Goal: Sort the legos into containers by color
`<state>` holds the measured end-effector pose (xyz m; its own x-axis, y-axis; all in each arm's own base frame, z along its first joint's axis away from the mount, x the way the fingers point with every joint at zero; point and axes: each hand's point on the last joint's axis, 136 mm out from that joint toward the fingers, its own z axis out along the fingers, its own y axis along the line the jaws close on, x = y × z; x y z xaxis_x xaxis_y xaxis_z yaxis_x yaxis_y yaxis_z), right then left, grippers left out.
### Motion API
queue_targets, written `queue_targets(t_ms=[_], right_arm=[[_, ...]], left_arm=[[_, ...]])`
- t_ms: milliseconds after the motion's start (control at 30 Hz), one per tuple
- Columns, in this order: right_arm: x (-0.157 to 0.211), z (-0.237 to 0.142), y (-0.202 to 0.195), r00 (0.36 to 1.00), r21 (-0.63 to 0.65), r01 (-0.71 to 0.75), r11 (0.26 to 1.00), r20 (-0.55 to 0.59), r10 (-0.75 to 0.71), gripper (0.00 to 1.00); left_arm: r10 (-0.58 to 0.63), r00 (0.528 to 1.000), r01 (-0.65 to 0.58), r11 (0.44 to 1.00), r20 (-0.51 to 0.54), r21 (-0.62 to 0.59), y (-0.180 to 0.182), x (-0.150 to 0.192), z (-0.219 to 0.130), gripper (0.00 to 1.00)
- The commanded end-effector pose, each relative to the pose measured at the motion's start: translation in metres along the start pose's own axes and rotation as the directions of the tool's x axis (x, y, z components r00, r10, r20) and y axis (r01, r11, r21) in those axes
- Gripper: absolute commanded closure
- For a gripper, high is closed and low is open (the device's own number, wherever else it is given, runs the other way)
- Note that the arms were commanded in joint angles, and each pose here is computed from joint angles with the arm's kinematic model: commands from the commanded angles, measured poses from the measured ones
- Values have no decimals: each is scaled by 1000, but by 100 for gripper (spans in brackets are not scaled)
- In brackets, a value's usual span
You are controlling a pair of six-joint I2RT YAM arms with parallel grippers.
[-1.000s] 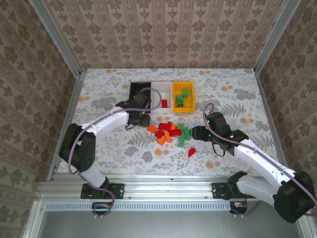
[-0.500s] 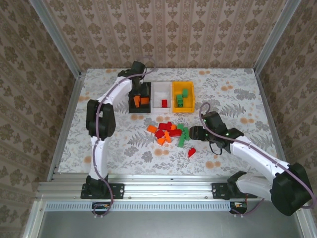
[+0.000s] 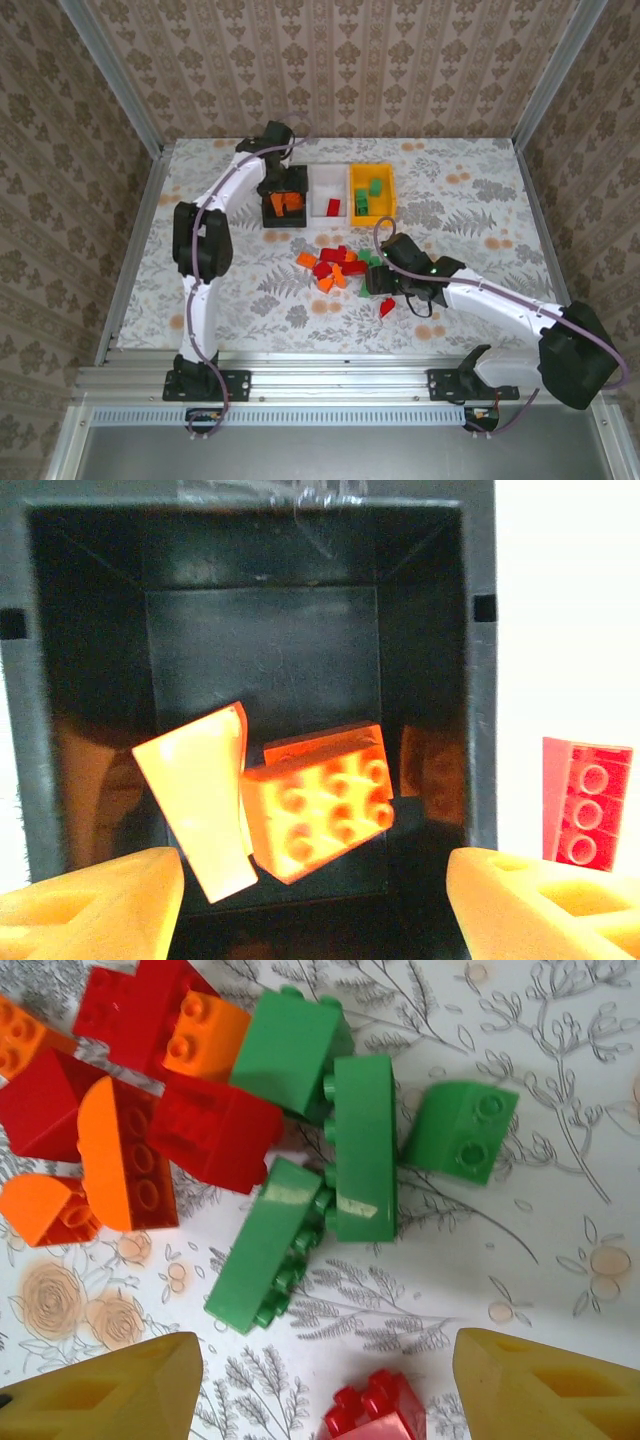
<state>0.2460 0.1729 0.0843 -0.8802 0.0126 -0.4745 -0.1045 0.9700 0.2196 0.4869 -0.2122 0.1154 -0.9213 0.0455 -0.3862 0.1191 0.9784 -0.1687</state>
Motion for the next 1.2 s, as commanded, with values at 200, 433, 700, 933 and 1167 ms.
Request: queue_targets(t_ms=[200,433,700,933,1167], right_arm=[[34,-6,-13,964,20,-264,964,26,263,30],[46,2,-25,912,67,-407,911,78,402,29],[50,21,-16,892,73,-451,890,65,447,31],[55,29,-12,882,109,-470,876,85,463,42],[57,35,-7,898,123,-440,889,83,433,57]], left_arm=[[-21,988,0,991,152,137,-20,20,-96,16],[-67,979,22,974,191,226,-22,79,-124,16],[-86,985,48,969,149,241,-10,145,-116,15],[-71,991,42,970,113,241,-10,165,-109,15],[-53,991,25,974,120,227,-8,165,-113,14]])
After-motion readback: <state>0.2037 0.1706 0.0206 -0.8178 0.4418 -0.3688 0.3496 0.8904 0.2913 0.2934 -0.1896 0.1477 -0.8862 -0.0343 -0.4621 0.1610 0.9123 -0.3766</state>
